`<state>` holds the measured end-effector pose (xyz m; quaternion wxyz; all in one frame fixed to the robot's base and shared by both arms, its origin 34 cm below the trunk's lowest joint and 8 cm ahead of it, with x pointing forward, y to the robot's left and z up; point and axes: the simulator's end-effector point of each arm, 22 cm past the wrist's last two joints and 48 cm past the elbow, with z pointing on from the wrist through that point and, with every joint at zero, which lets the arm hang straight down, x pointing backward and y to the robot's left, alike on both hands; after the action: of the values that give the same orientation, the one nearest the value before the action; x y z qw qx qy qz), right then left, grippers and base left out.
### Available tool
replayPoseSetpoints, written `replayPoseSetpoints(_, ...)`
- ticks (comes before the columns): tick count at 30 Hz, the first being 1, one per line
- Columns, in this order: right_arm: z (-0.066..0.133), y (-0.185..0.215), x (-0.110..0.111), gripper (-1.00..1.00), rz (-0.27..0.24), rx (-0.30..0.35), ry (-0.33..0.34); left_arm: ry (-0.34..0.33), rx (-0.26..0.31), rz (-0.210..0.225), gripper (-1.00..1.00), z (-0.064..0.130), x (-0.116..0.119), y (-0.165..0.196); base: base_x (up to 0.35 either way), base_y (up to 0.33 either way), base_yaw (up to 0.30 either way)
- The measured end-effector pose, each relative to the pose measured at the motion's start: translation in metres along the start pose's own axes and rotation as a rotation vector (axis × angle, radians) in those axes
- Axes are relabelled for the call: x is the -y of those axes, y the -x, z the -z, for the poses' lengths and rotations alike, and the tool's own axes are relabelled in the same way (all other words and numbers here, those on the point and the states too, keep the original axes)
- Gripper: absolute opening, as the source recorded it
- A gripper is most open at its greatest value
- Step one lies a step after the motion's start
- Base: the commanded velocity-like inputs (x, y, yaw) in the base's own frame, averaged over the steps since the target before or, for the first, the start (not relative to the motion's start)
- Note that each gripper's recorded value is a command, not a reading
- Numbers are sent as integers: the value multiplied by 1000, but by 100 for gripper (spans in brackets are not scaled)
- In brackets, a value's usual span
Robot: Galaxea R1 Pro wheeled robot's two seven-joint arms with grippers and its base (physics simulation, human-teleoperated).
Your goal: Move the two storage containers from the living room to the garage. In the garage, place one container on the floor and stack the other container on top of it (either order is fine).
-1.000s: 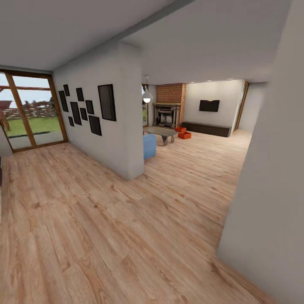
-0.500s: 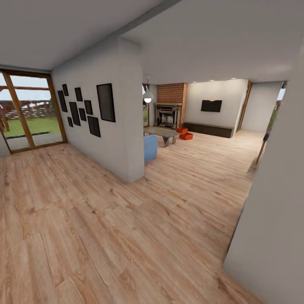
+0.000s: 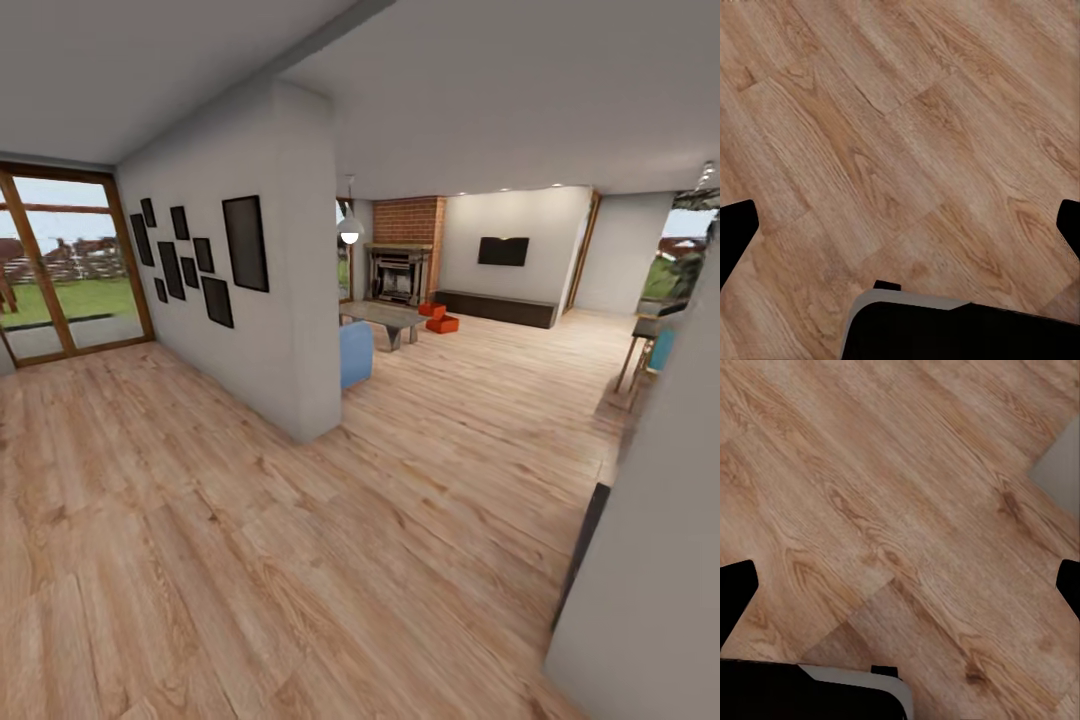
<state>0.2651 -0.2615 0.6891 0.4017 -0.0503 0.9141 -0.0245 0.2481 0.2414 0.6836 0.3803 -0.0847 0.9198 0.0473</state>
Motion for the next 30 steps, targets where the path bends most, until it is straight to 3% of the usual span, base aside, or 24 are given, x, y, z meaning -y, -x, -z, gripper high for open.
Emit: replayPoseSetpoints(30, 0, 0, 0, 100, -1, -2, -1, 0, -2, 0, 100, 0, 0, 0, 325, 10, -20)
